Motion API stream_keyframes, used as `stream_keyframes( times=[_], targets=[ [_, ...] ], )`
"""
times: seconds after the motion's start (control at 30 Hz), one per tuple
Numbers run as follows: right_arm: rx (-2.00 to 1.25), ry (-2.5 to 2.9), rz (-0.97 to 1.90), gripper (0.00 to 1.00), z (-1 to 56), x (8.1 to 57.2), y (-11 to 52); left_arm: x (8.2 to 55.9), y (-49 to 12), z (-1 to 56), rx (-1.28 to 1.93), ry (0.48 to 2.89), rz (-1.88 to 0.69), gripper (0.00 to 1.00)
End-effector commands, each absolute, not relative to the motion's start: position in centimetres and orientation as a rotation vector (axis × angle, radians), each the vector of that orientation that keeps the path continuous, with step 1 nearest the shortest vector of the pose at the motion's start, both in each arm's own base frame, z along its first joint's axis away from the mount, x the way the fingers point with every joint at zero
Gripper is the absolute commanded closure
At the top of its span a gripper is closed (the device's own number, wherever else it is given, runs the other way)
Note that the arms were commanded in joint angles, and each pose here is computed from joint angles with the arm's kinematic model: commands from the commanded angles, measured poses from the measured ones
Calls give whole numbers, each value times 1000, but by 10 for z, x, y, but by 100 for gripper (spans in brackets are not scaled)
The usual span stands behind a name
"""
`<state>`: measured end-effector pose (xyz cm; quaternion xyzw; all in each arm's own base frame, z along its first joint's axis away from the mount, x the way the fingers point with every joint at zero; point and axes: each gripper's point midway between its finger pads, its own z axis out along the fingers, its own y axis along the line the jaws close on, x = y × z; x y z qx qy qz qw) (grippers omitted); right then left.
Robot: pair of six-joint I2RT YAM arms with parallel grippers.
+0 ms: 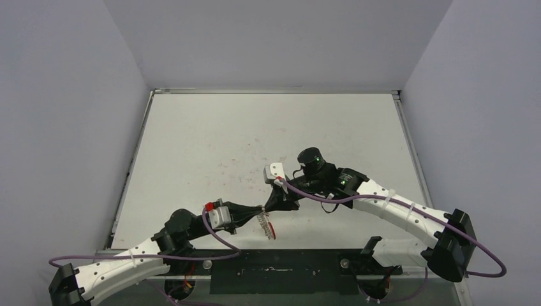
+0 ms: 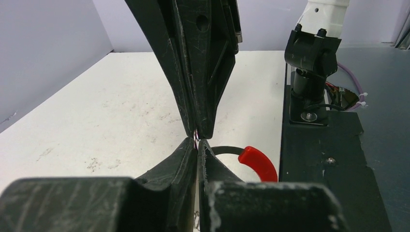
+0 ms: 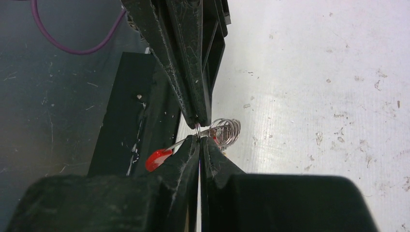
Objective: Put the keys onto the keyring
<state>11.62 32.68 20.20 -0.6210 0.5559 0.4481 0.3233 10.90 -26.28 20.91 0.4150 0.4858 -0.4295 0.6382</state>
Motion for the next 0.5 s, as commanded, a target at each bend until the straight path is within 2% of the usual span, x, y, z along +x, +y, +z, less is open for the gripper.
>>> stream_keyframes(
  times=[0.0,0.07,0.17,0.47],
  targets=[
    [-1624,1506,1101,100,221,125,323,112,-255,235,906,1081,-942,90],
    [-1638,1588,1057,100,220,128,317,115,-251,232,913,1116,-913,83],
    [-1666,1702,965,100,217,134,309,117,-247,232,936,1153,-881,78],
    [-1765,1879,713,100,208,133,307,119,-254,225,1051,1261,-842,76]
  ],
)
